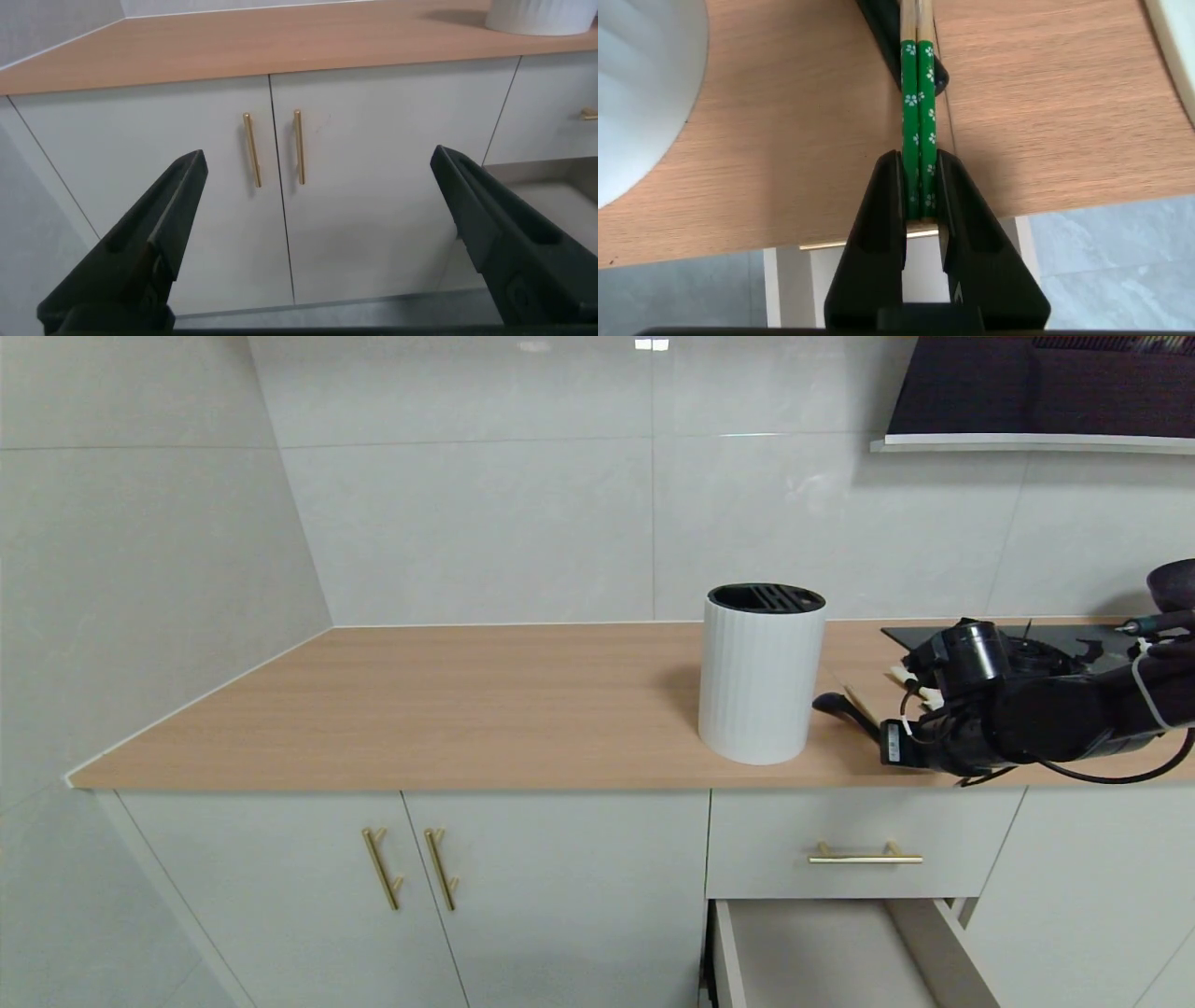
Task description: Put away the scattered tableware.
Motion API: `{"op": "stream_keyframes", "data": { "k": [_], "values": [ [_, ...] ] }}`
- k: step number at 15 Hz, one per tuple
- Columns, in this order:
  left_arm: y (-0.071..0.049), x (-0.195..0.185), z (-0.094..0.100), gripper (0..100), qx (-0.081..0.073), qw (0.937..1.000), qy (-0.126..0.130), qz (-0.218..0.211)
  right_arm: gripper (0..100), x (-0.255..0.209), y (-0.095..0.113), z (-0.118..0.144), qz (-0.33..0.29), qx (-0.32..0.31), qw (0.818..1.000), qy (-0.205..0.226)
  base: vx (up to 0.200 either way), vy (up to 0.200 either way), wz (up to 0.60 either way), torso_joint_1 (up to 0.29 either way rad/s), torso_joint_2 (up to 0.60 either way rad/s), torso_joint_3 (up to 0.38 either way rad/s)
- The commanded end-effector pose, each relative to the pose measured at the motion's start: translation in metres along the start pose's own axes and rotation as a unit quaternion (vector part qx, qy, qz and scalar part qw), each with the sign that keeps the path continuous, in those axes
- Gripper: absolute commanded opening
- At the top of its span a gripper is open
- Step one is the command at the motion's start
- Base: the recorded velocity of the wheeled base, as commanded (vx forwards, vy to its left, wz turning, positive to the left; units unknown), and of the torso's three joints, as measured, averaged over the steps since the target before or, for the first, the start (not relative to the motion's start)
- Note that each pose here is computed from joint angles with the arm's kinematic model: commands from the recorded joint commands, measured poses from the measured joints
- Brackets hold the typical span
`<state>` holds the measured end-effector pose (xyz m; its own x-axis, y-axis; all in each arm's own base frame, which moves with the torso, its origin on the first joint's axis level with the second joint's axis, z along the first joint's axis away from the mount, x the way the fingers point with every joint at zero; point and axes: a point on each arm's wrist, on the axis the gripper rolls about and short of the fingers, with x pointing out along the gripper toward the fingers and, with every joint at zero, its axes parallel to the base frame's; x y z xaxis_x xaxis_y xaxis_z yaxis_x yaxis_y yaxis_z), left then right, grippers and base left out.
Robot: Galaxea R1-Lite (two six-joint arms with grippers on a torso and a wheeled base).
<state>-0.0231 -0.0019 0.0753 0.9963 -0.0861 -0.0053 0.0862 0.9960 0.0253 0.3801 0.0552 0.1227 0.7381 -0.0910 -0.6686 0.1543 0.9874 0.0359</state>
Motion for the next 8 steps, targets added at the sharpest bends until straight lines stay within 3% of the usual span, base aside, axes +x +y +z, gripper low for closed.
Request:
{"op": "stream_keyframes", "data": {
  "k": [1,5,8],
  "values": [
    [0.0,0.0,0.0,100,0.0,1.0,0.0,0.0,0,-0.001,0.0,0.001,-0.001,0.0,1.0,-0.002,0.0,0.0,0.0,0.0,0.0,0.0],
    [0.0,0.0,0.0,100,0.0,1.0,0.0,0.0,0,-0.011,-0.001,0.005,-0.002,0.006,1.0,-0.015,0.0,0.0,0.0,0.0,0.0,0.0],
    [0.0,0.0,0.0,100,0.0,1.0,0.0,0.0,0,-0.066,0.002,0.008,0.024,0.018,0.998,-0.051,0.0,0.0,0.0,0.0,0.0,0.0]
  ]
}}
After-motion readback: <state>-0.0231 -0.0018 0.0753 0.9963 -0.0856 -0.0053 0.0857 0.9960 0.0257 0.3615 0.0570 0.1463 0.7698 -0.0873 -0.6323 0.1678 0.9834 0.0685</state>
